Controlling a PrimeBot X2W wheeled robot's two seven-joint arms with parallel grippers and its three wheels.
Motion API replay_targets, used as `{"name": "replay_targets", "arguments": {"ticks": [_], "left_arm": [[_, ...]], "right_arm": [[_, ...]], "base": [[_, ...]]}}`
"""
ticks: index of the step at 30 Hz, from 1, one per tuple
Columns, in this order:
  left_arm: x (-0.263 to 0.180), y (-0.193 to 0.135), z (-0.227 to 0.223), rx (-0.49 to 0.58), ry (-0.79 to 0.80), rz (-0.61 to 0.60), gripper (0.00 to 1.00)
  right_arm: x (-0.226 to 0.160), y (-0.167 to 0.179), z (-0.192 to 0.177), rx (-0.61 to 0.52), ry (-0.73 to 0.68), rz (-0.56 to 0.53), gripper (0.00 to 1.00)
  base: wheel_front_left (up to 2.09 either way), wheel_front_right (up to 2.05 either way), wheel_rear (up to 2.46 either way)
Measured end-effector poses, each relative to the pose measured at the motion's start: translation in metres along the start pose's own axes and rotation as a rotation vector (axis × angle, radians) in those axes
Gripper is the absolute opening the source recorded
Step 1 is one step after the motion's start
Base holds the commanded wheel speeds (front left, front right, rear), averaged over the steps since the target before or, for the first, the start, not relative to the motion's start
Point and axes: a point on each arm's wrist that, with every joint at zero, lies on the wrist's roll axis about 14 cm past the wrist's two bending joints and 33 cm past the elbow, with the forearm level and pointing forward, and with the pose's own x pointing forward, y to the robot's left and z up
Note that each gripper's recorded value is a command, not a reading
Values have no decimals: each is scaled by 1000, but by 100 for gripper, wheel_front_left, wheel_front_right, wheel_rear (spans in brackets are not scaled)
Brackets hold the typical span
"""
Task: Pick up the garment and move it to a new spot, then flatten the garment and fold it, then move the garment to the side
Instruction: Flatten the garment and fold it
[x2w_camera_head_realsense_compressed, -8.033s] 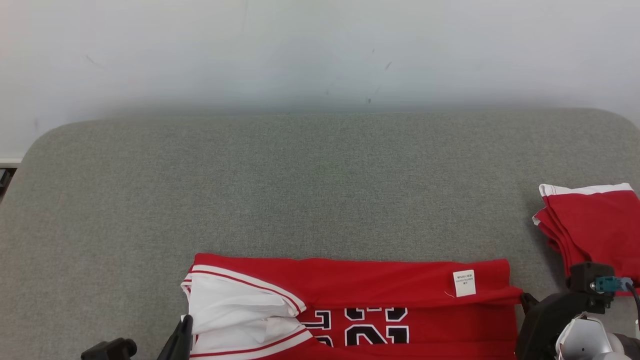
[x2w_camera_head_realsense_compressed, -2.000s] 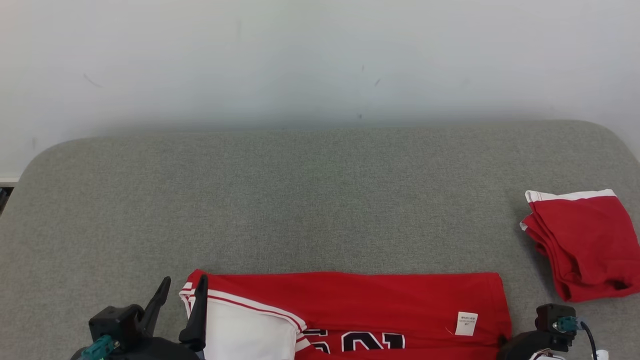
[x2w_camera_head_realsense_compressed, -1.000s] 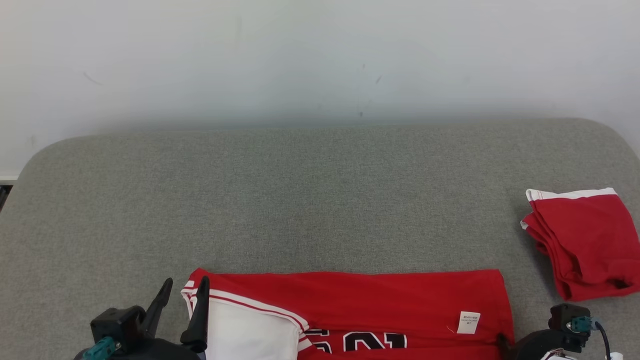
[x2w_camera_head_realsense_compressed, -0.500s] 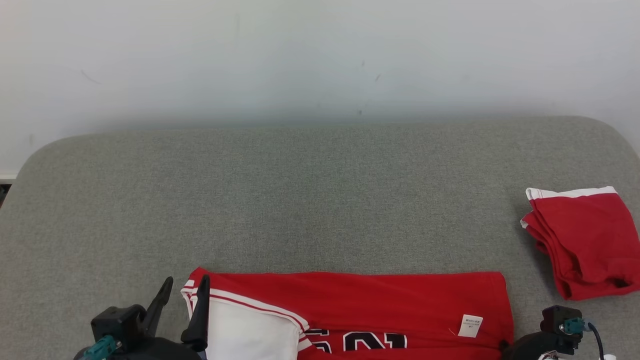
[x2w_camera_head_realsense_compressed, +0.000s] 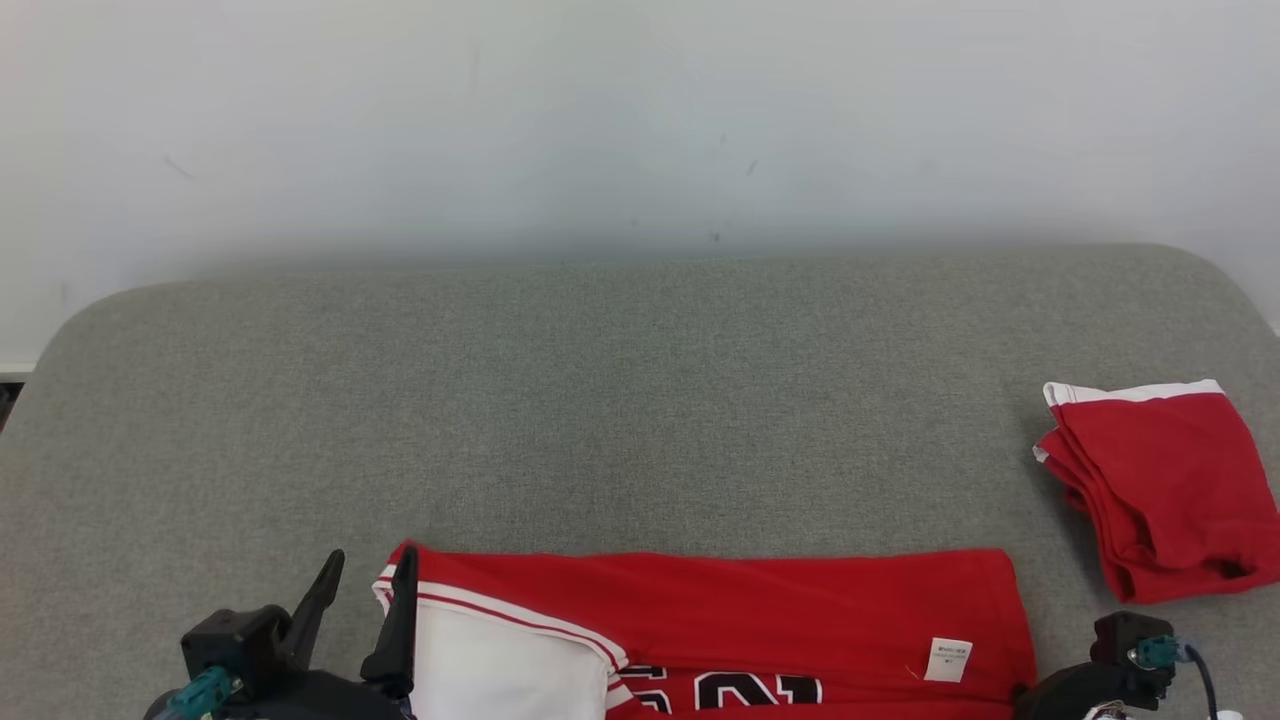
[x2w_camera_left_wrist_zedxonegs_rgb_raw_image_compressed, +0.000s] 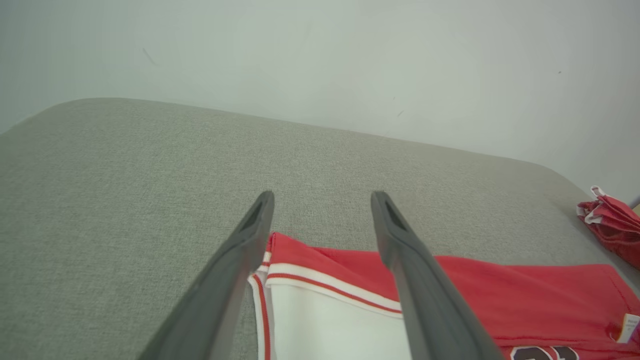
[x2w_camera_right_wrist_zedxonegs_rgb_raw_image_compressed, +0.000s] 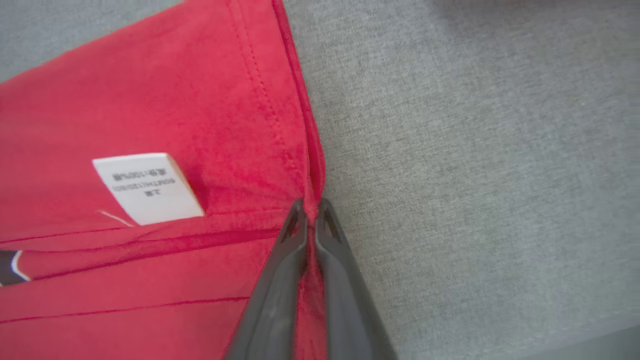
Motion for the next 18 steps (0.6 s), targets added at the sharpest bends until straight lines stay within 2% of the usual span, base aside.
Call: {"name": "replay_targets", "arguments": {"ticks": [10,14,18], "left_arm": [[-2,-3,4,4,-13,-10,100],[-3,-5,5,4,-17,-14,100],[-3,-7,6,4,-20,-20,100]], "right_arm": [[-15,-29,49,36,-163,-55,0],[-21,-22,61,43,-208,-33,0],[-27,3,69,29,-232,37,0]], "base": [[0,0,0],[0,0,0],[0,0,0]]}}
